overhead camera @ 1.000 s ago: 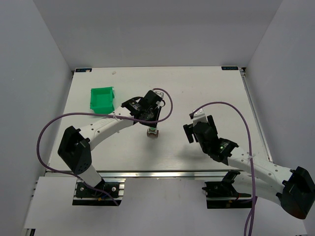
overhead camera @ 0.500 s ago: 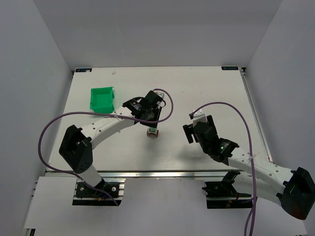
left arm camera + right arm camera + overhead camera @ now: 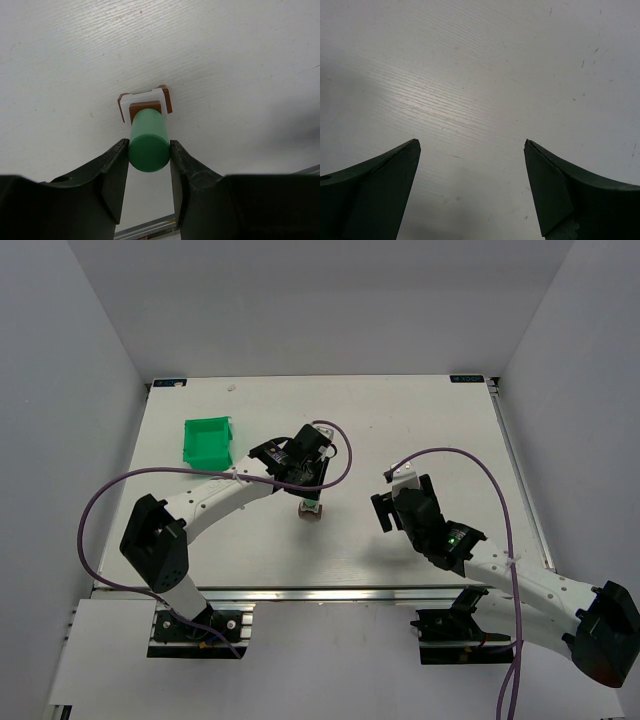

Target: Build the wood block tower

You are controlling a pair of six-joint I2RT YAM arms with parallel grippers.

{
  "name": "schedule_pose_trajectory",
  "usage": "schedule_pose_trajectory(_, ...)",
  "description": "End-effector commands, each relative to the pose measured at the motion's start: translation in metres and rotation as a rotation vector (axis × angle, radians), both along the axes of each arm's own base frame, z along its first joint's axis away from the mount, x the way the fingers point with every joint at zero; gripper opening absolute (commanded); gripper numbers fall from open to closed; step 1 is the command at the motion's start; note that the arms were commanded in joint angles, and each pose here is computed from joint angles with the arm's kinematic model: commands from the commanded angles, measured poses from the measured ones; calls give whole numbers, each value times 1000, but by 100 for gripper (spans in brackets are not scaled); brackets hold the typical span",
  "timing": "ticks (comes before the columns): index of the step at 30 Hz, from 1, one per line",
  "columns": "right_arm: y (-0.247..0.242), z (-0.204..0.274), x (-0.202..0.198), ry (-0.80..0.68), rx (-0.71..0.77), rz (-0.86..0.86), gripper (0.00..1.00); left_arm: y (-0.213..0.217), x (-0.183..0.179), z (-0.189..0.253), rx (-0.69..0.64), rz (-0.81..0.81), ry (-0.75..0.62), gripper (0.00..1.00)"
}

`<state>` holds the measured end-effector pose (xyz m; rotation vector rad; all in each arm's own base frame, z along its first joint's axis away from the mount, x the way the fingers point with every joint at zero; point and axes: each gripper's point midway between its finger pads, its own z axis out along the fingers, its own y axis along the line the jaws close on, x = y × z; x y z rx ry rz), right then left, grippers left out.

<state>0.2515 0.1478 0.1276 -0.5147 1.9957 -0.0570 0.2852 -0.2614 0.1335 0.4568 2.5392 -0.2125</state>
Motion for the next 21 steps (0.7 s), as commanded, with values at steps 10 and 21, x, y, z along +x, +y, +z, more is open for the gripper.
schedule_pose_trajectory(10,3,8,4,-27,25,3,89,-4,-1,13,-41,-17,-40,67)
schedule_pose_trajectory(21,12,10,2,-37,53,63,89,-20,-9,43,-172,-110,-87,84)
